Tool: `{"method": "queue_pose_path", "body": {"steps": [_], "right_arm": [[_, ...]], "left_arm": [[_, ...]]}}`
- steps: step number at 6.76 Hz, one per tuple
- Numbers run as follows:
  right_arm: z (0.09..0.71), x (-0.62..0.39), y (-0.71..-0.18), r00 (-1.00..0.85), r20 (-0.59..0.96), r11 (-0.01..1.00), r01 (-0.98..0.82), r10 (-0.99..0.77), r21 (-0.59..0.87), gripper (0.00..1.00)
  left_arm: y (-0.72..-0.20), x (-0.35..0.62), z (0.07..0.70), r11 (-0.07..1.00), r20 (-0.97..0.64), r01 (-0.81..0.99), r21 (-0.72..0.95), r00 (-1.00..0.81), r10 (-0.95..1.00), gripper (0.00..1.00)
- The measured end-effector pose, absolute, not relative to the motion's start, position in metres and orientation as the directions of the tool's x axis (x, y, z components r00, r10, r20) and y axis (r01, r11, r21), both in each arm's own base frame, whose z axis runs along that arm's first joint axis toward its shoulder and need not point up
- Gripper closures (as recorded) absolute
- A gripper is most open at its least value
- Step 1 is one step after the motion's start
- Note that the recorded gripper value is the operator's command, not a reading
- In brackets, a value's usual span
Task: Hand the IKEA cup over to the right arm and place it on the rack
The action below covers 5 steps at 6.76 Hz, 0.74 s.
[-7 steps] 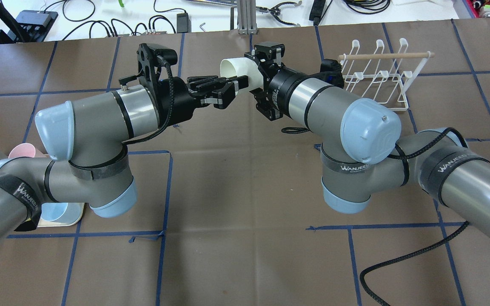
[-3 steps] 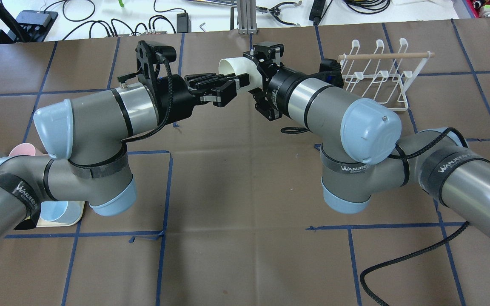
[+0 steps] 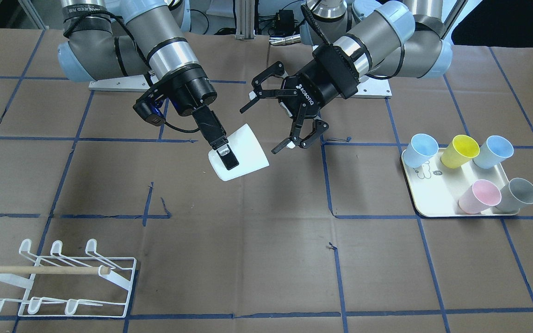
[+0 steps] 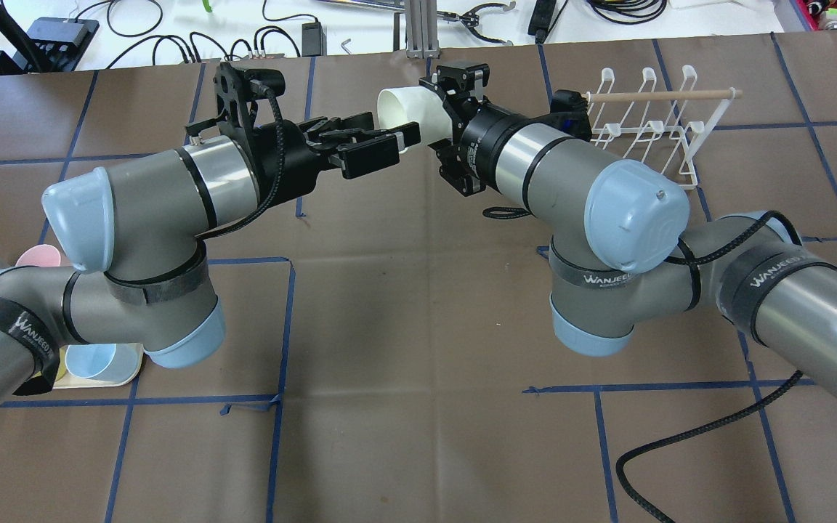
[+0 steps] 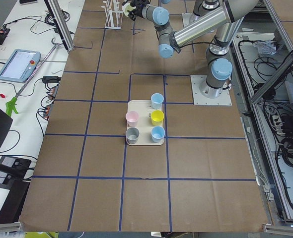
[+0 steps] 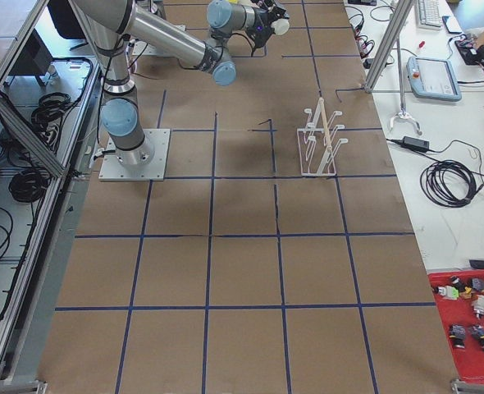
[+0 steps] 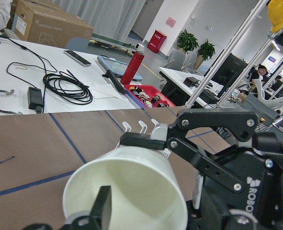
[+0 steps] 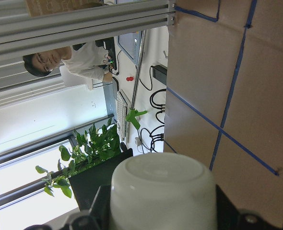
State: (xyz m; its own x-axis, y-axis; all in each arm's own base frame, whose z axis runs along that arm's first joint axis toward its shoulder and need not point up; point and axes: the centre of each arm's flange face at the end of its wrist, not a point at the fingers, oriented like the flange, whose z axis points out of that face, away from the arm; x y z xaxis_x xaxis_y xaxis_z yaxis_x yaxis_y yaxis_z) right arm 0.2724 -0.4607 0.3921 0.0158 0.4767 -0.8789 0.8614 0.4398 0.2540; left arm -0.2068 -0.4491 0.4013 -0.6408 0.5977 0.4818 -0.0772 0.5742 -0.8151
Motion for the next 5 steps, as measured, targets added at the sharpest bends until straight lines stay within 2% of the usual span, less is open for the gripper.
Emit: {"method": "queue_pose_path", "body": {"steps": [2,3,4,5], "right_arm": [[0.398,0.25,-0.486,-0.034,-0.905,0.434,0.885,0.423,0.17,0.7],[0.395,0.234,-0.5,-0.146,-0.919,0.454,0.89,0.366,0.039,0.7],[0.392,0.219,-0.512,-0.287,-0.91,0.479,0.87,0.298,-0.117,0.76],[0.392,0.203,-0.525,-0.406,-0.882,0.486,0.836,0.237,-0.255,0.78]], "left_arm": [[-0.464,-0.165,0.403,0.577,0.498,-0.139,-0.805,-0.687,0.529,0.0],[-0.473,-0.146,0.401,0.591,0.507,-0.166,-0.789,-0.719,0.475,0.0],[-0.487,-0.13,0.398,0.619,0.504,-0.191,-0.762,-0.775,0.382,0.0],[-0.504,-0.116,0.397,0.654,0.472,-0.209,-0.727,-0.844,0.255,0.0]]}}
